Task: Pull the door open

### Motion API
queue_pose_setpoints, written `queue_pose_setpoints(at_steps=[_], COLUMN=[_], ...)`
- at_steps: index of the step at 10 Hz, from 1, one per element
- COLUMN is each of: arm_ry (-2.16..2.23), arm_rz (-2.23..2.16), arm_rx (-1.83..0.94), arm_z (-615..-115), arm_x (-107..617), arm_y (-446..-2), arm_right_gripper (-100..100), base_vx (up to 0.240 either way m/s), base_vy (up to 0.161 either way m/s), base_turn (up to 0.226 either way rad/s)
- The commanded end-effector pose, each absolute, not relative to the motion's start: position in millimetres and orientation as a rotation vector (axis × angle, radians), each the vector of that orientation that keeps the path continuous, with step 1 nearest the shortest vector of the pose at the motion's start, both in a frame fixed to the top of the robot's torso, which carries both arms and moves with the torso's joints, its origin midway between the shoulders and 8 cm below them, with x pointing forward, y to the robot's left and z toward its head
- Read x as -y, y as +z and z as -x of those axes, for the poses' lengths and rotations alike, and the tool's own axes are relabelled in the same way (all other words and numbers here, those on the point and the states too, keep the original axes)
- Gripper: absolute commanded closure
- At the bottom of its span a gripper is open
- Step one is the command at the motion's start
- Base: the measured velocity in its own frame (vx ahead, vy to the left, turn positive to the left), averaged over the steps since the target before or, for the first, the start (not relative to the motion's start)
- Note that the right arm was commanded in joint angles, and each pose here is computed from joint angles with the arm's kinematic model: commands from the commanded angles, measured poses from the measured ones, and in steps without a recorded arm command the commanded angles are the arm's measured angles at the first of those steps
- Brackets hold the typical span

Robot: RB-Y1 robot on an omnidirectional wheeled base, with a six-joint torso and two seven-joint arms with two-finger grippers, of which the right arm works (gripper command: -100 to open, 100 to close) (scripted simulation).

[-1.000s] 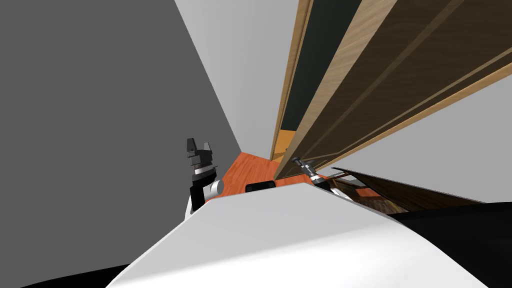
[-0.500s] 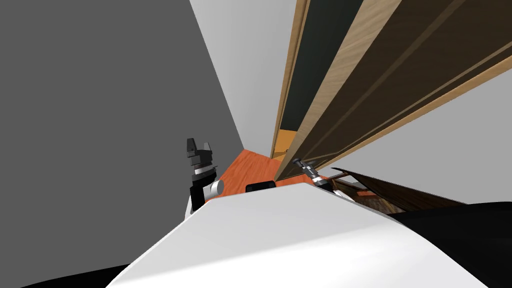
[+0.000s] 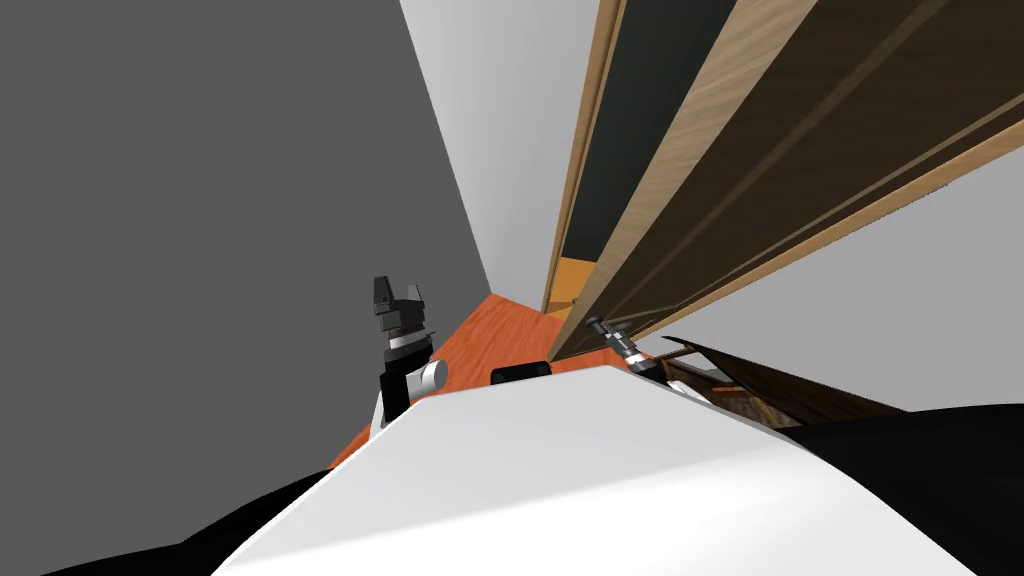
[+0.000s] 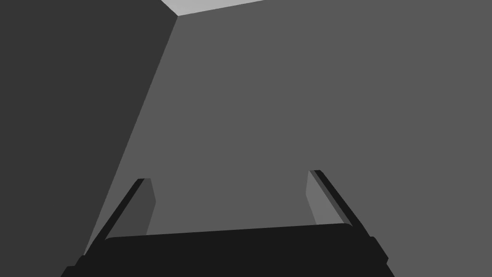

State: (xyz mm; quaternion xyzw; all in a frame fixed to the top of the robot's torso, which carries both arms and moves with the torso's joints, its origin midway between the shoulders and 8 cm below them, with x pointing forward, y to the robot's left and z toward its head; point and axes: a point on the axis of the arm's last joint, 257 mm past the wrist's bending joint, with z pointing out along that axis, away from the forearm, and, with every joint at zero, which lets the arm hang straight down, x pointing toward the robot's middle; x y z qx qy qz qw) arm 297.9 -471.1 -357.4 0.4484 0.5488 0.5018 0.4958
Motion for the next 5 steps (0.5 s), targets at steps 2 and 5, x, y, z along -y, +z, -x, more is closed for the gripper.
queue_pose_setpoints(at_steps=[2, 5], arm_ry=[1.217, 1.221], arm_rz=[-1.080, -1.074], arm_rx=[-1.334, -1.337], arm_z=[-294.8, -292.9], arm_x=[472.7, 474.0], arm_y=[-356.7, -355.8], arm_right_gripper=[100, 100], base_vx=[-0.205, -0.210], base_vy=[-0.089, -0.077], base_turn=[0.162, 0.175])
